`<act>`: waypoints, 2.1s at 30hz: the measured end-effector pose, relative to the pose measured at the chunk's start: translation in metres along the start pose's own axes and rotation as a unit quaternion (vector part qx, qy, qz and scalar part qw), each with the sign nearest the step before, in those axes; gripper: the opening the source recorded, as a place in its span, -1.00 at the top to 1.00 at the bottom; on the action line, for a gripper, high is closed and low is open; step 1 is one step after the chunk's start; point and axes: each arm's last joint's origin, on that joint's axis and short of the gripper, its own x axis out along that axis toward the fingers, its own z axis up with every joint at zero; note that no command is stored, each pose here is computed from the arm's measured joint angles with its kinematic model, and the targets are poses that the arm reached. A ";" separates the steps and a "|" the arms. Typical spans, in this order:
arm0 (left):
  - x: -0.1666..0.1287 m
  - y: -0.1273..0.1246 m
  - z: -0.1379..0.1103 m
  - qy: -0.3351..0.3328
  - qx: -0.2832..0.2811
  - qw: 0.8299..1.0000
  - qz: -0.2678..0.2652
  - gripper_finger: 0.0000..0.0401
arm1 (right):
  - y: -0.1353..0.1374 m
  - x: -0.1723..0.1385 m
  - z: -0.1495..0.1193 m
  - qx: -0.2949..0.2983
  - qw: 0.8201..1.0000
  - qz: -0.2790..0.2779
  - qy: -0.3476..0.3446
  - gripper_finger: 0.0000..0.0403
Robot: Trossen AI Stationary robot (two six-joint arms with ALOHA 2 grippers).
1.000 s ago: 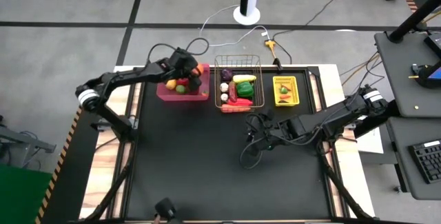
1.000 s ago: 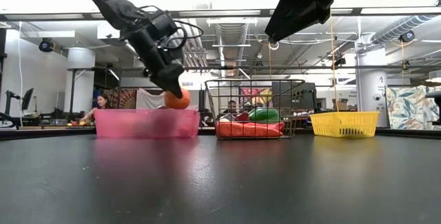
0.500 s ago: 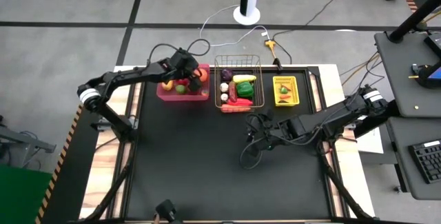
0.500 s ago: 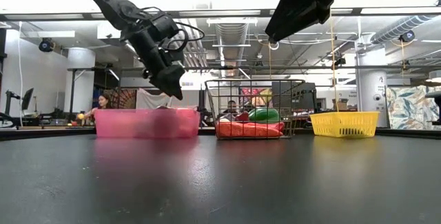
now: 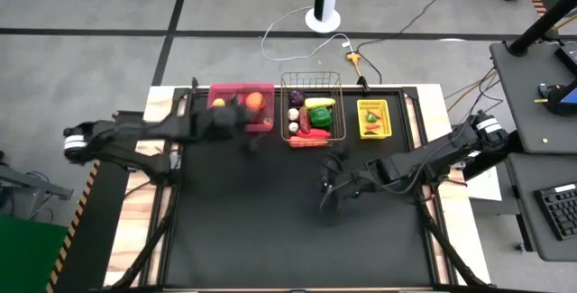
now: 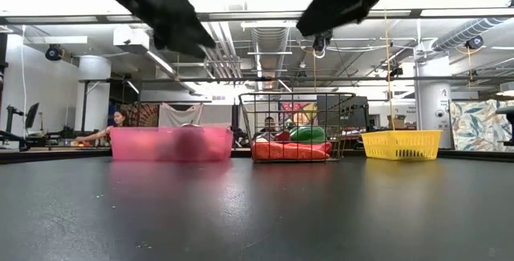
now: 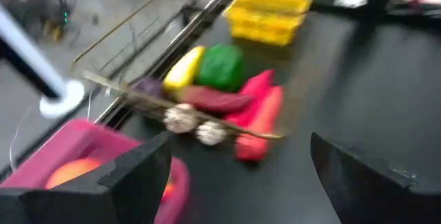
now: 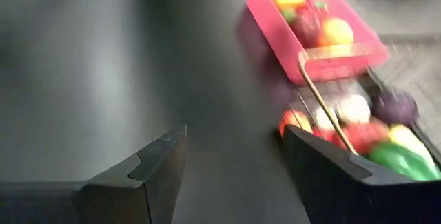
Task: Sort produce into baskets
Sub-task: Return to Home Position
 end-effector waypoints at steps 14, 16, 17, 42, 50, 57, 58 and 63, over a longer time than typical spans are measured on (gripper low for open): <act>-0.125 -0.035 -0.049 -0.167 -0.004 0.984 -0.067 -0.61 | -0.024 -0.027 -0.030 -0.008 0.990 0.065 -0.126 -0.16; -0.129 -0.027 -0.054 -0.179 -0.002 0.982 -0.064 -0.61 | -0.030 -0.033 -0.034 0.003 0.989 0.062 -0.134 -0.16; -0.129 -0.023 -0.056 -0.184 -0.003 0.980 -0.069 -0.61 | -0.033 -0.035 -0.036 0.009 0.989 0.062 -0.136 -0.16; -0.123 0.028 -0.123 -0.259 -0.045 0.959 -0.105 -0.49 | -0.081 -0.082 -0.107 0.046 0.955 0.065 -0.285 -0.16; -0.098 0.025 -0.151 -0.206 -0.069 0.974 -0.068 -0.43 | -0.093 -0.087 -0.154 0.071 0.914 0.083 -0.390 -0.16; -0.086 0.021 -0.165 -0.184 -0.047 0.978 -0.088 -0.43 | -0.102 -0.099 -0.162 0.061 0.899 0.064 -0.430 -0.16; -0.086 0.021 -0.164 -0.184 -0.045 0.978 -0.088 -0.43 | -0.104 -0.101 -0.162 0.059 0.895 0.060 -0.437 -0.16; -0.090 0.021 -0.160 -0.199 -0.063 0.974 -0.092 -0.43 | -0.110 -0.108 -0.166 0.052 0.889 0.051 -0.452 -0.16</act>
